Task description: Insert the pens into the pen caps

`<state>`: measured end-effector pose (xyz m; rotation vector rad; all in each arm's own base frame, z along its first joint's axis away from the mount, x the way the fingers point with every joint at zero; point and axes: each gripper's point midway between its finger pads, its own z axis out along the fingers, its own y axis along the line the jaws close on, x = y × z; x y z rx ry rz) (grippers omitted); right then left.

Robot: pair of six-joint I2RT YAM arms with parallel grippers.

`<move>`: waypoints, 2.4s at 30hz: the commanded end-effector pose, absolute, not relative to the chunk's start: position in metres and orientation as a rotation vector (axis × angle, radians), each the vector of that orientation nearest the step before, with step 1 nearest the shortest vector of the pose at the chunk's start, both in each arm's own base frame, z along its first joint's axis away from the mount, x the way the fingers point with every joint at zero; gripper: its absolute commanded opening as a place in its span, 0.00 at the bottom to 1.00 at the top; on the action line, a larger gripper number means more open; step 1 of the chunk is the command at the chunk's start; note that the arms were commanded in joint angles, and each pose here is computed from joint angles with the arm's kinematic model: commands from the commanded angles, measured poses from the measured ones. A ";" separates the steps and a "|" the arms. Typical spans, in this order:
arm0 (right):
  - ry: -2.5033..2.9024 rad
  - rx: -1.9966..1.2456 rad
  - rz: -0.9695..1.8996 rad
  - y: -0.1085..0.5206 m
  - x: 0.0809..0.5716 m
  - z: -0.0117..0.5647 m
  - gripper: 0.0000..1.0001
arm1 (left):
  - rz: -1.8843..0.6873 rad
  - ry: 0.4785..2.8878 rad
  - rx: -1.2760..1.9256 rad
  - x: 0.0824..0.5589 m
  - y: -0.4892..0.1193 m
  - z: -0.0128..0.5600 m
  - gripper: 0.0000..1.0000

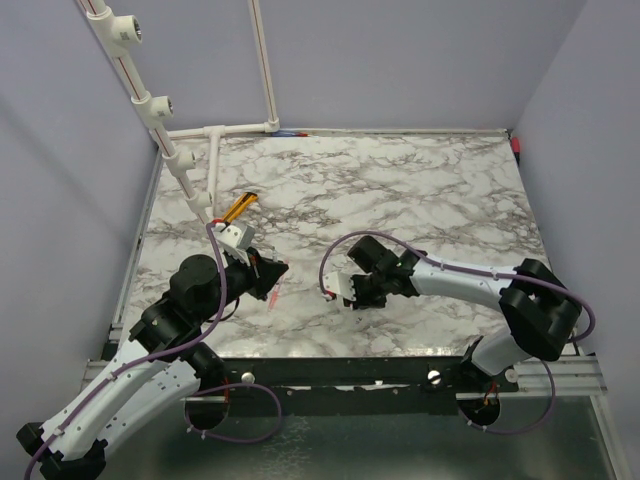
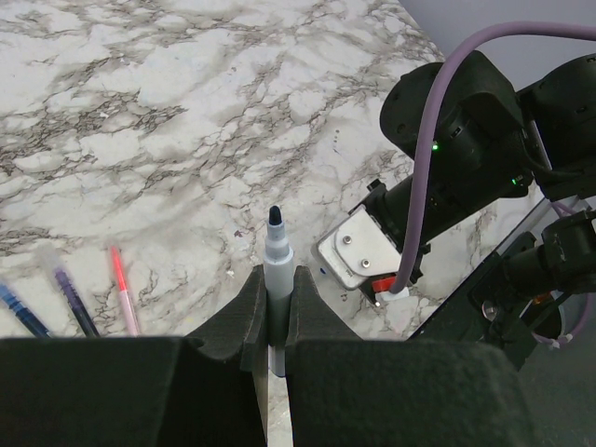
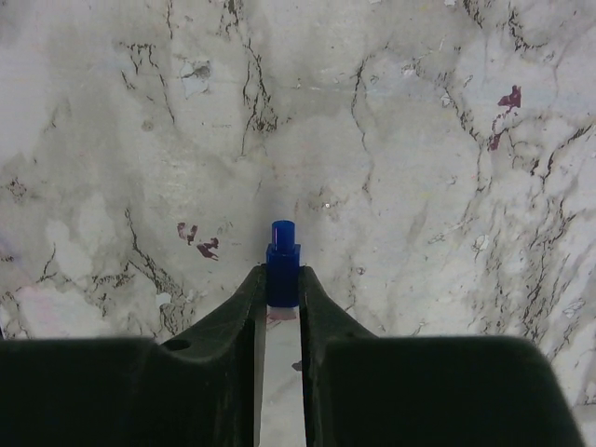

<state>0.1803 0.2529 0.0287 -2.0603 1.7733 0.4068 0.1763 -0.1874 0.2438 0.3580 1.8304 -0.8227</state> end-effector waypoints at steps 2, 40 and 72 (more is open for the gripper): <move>1.774 -2.031 0.381 0.256 0.184 0.025 0.25 | -0.791 1.848 0.351 0.179 -0.184 0.236 0.00; 2.357 -0.034 0.358 0.232 0.234 0.135 0.61 | -0.835 1.810 0.381 0.172 -0.187 0.244 0.00; 2.665 0.727 0.345 0.249 0.185 0.036 0.59 | -0.846 1.792 0.385 0.170 -0.186 0.248 0.00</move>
